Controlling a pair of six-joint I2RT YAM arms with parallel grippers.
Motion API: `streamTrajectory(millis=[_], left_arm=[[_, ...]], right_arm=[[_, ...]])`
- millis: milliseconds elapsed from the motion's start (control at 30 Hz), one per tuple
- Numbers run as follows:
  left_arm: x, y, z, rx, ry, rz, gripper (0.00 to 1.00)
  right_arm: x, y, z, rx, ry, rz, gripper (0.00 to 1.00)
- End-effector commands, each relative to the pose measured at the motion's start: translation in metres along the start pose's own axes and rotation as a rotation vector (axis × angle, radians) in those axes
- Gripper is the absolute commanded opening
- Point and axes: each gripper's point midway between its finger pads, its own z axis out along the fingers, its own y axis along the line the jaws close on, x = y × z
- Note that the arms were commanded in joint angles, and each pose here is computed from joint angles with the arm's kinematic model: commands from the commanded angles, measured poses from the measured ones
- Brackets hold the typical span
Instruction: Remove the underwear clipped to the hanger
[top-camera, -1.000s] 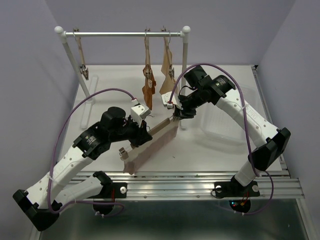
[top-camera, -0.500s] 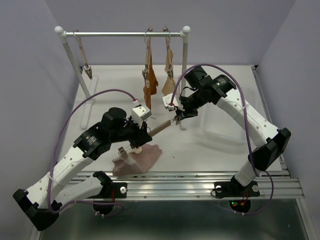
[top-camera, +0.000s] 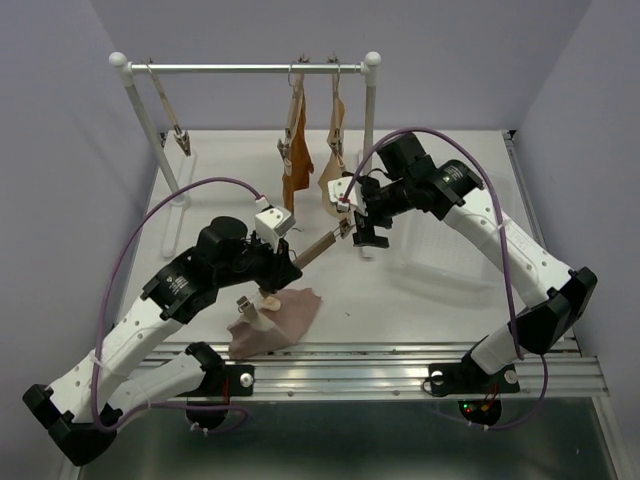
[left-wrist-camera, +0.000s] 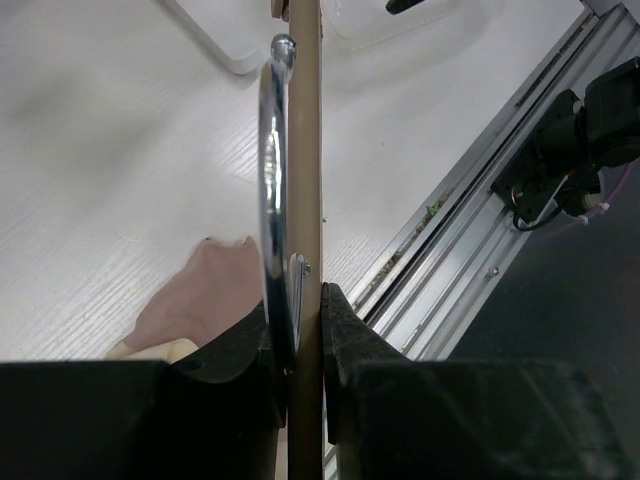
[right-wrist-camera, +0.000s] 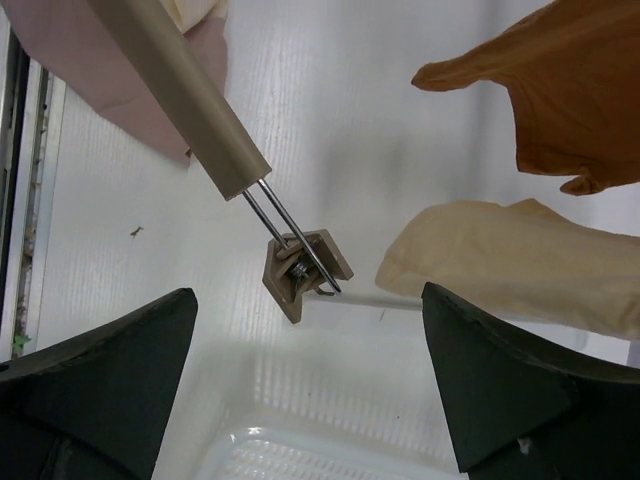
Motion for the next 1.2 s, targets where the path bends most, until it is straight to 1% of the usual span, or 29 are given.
streamTrajectory(millis=[0, 67, 100, 167, 200, 233, 267, 300, 333, 367, 467, 533, 600, 667, 700, 767, 800, 833, 867, 900, 933, 967, 1000, 1033, 1167], left_arm=[[-0.016, -0.001, -0.006, -0.017, -0.091, -0.020, 0.00], [-0.015, 0.001, -0.008, -0.029, -0.096, -0.035, 0.00], [-0.013, 0.002, -0.009, -0.037, -0.095, -0.042, 0.00], [-0.015, 0.003, -0.016, -0.052, -0.121, -0.058, 0.00], [-0.016, 0.004, -0.017, -0.061, -0.132, -0.067, 0.00], [-0.019, 0.005, -0.023, -0.077, -0.158, -0.071, 0.00], [-0.022, 0.007, -0.026, -0.092, -0.176, -0.092, 0.00], [-0.027, 0.007, -0.032, -0.108, -0.206, -0.104, 0.00], [-0.029, 0.008, -0.035, -0.119, -0.218, -0.117, 0.00], [-0.034, 0.013, -0.040, -0.152, -0.246, -0.132, 0.00], [-0.046, 0.013, -0.058, -0.172, -0.337, -0.183, 0.00], [-0.051, 0.013, -0.066, -0.176, -0.387, -0.205, 0.00], [-0.055, 0.012, -0.069, -0.172, -0.418, -0.216, 0.00], [-0.059, 0.012, -0.070, -0.170, -0.444, -0.224, 0.00], [-0.064, 0.012, -0.072, -0.167, -0.467, -0.226, 0.00], [-0.070, 0.009, -0.075, -0.155, -0.489, -0.234, 0.00], [-0.071, 0.009, -0.075, -0.155, -0.491, -0.234, 0.00], [-0.073, 0.014, -0.077, -0.185, -0.505, -0.241, 0.00], [-0.073, 0.014, -0.078, -0.186, -0.507, -0.241, 0.00], [-0.072, 0.015, -0.077, -0.191, -0.503, -0.244, 0.00], [-0.072, 0.017, -0.079, -0.204, -0.510, -0.249, 0.00], [-0.073, 0.018, -0.080, -0.209, -0.514, -0.251, 0.00], [-0.073, 0.019, -0.082, -0.213, -0.520, -0.258, 0.00], [-0.073, 0.020, -0.083, -0.222, -0.524, -0.260, 0.00], [-0.075, 0.020, -0.086, -0.223, -0.538, -0.263, 0.00]], right_arm=[[-0.027, -0.024, -0.012, 0.165, -0.098, 0.006, 1.00], [-0.031, -0.032, -0.015, 0.224, -0.118, 0.032, 1.00], [-0.044, -0.043, -0.025, 0.296, -0.169, 0.053, 1.00], [-0.043, -0.055, -0.030, 0.384, -0.184, 0.097, 1.00], [-0.054, -0.065, -0.036, 0.439, -0.235, 0.117, 1.00], [-0.059, -0.070, -0.046, 0.487, -0.258, 0.126, 1.00], [-0.061, -0.072, -0.048, 0.505, -0.277, 0.136, 1.00], [-0.069, -0.076, -0.055, 0.544, -0.324, 0.154, 1.00], [-0.072, -0.078, -0.057, 0.558, -0.350, 0.170, 1.00], [-0.075, -0.079, -0.059, 0.567, -0.369, 0.175, 1.00], [-0.086, -0.082, -0.067, 0.600, -0.446, 0.214, 1.00], [-0.093, -0.086, -0.072, 0.621, -0.504, 0.273, 1.00], [-0.101, -0.084, -0.075, 0.610, -0.561, 0.319, 1.00], [-0.108, -0.081, -0.078, 0.598, -0.609, 0.326, 1.00], [-0.118, -0.082, -0.085, 0.603, -0.664, 0.336, 1.00], [-0.127, -0.085, -0.096, 0.632, -0.733, 0.339, 1.00], [-0.128, -0.085, -0.098, 0.635, -0.763, 0.387, 1.00], [-0.124, -0.091, -0.103, 0.683, -0.778, 0.432, 1.00], [-0.112, -0.092, -0.095, 0.703, -0.770, 0.477, 1.00], [-0.114, -0.093, -0.104, 0.725, -0.832, 0.544, 1.00], [-0.102, -0.102, -0.110, 0.807, -0.839, 0.617, 1.00], [-0.092, -0.104, -0.110, 0.844, -0.837, 0.667, 1.00], [-0.078, -0.104, -0.105, 0.870, -0.828, 0.735, 1.00], [-0.060, -0.112, -0.114, 0.982, -0.815, 0.803, 1.00], [-0.018, -0.115, -0.115, 1.141, -0.714, 0.906, 1.00]])
